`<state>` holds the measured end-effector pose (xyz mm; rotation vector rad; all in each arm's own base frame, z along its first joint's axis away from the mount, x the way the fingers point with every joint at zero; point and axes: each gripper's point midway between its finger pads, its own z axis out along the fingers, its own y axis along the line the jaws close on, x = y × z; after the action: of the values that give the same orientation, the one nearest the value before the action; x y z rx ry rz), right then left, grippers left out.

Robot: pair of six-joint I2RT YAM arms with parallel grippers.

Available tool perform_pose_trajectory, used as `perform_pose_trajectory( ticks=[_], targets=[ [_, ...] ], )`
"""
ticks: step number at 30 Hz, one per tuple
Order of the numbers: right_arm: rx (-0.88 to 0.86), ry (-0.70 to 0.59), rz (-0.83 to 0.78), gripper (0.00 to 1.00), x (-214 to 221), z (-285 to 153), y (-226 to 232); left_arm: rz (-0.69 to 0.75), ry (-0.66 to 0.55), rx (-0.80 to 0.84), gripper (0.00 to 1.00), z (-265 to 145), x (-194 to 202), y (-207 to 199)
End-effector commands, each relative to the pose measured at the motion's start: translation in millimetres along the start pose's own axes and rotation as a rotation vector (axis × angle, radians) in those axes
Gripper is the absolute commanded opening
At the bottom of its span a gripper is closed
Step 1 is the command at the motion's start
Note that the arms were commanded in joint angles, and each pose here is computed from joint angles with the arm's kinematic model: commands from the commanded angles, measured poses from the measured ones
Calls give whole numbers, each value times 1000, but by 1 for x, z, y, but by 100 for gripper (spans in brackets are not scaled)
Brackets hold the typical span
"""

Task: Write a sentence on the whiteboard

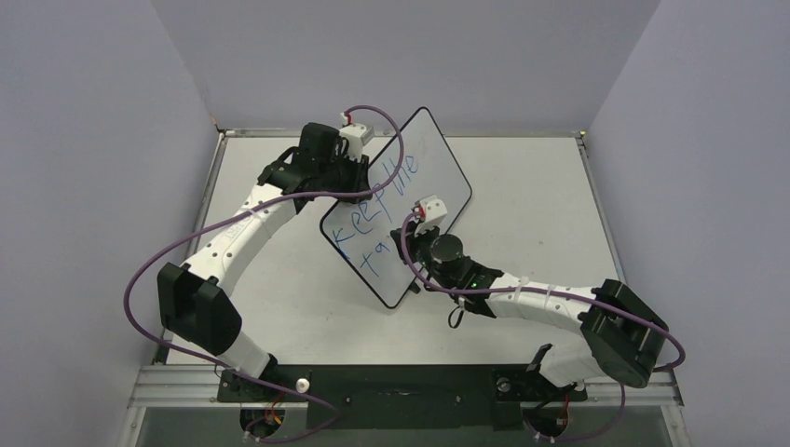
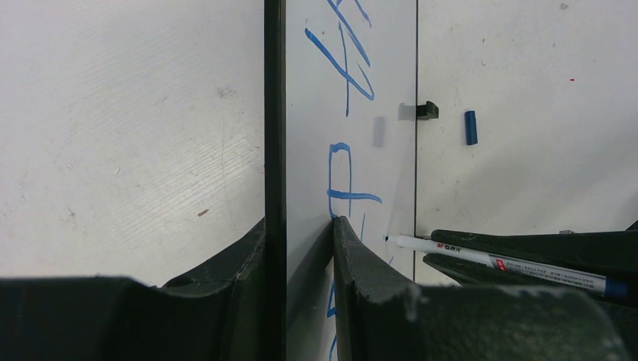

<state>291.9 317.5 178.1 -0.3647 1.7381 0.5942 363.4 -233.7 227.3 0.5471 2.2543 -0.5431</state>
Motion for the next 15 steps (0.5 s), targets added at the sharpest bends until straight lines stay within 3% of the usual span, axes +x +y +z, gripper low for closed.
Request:
perform_pose_trajectory(
  ticks=[1,15],
  targets=[
    [-19,14,32,0,7,-5,0,85,141,-46,0,24,46,7],
    [-24,10,41,0,4,-8,1,84,143,-46,0,24,46,7]
  ],
)
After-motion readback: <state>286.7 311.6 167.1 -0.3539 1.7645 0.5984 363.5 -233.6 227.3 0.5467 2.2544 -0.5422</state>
